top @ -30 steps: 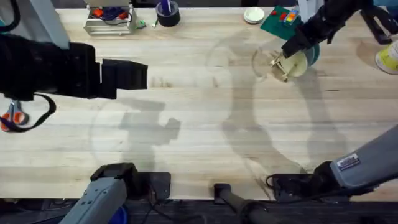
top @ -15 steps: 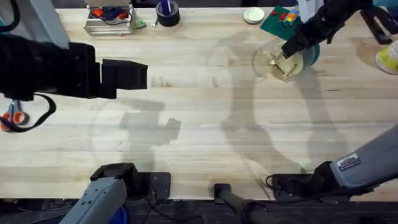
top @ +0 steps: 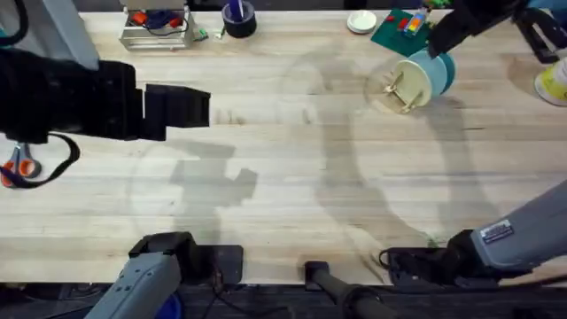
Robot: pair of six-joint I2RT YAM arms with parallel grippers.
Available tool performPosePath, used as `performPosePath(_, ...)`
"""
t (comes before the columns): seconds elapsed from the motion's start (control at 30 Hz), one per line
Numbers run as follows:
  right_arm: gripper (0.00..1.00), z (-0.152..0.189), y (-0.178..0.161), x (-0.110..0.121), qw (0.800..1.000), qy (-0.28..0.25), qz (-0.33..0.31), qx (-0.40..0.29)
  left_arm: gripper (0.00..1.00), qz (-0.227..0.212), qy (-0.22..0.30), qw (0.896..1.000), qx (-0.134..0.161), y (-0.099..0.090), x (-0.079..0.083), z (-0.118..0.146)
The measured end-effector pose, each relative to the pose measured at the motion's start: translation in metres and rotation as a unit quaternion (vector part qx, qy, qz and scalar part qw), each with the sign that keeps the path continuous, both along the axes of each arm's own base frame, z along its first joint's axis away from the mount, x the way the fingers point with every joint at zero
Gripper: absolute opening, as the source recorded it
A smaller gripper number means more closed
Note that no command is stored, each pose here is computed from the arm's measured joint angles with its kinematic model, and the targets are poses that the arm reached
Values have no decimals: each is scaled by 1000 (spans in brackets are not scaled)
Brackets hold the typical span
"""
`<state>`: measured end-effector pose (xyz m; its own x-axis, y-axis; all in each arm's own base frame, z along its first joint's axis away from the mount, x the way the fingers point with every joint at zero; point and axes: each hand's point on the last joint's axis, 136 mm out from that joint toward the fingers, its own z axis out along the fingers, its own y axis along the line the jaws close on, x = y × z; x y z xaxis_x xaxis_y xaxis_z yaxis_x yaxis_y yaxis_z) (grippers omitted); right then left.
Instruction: Pick up the plates from the table one by one and place each into a slot on the dish rack.
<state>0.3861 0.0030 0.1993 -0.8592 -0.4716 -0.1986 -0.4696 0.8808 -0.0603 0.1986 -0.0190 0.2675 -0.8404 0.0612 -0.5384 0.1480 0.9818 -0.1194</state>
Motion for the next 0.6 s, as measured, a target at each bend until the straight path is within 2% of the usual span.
performPosePath(0.27,189,44,-2,-14,1000,-10,-3,-7,995,0,0,1000,0,0,0,0)
performPosePath(0.6,63,51,-2,-45,999,30,-29,-2,995,0,0,1000,0,0,0,0)
